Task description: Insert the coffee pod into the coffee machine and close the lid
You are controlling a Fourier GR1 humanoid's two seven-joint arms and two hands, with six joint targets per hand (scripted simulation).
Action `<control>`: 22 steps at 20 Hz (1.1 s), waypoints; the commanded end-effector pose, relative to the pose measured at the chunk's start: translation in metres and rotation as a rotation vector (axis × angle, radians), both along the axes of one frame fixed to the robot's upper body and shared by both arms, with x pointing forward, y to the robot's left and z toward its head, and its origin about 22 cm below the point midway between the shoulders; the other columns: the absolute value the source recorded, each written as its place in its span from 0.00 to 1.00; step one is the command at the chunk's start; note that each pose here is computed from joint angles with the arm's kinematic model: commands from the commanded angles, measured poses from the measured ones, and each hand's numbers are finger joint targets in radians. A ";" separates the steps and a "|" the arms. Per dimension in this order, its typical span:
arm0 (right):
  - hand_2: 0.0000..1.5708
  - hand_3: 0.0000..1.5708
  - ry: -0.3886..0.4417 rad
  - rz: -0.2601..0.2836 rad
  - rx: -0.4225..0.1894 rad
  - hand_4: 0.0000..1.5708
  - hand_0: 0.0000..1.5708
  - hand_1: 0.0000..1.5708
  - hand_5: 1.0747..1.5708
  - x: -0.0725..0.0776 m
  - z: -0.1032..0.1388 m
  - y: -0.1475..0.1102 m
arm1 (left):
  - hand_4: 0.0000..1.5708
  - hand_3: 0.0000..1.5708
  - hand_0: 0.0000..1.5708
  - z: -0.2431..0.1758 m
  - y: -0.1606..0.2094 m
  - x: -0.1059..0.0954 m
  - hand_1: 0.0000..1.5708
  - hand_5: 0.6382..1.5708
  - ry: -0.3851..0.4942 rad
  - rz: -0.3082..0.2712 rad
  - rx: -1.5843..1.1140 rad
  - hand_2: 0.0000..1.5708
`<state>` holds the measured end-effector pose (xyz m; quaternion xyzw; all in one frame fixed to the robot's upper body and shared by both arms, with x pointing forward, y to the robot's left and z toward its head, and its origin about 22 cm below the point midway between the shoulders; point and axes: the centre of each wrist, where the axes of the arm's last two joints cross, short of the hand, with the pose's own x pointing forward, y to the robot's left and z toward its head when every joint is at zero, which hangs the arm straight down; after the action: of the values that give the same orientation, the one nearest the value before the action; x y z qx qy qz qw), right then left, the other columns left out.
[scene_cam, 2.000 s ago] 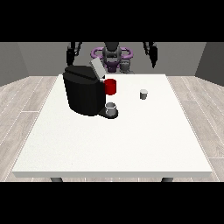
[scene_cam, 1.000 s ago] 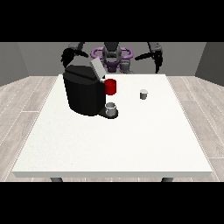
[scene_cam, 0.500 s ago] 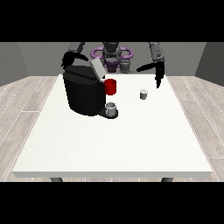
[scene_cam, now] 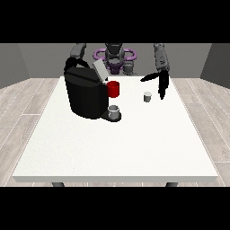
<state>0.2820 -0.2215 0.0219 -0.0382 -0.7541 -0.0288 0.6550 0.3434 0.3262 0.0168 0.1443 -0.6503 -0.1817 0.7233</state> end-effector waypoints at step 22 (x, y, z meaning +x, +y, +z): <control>0.00 0.00 0.079 0.027 -0.043 0.33 0.00 0.00 1.00 0.003 -0.003 0.024 | 0.00 0.35 0.43 -0.037 0.002 0.013 0.43 1.00 0.075 0.002 0.398 0.52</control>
<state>0.2877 -0.2092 0.0122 -0.0510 -0.7260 -0.0099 0.6857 0.3509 0.3327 -0.0185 0.2528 -0.5723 -0.3066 0.7173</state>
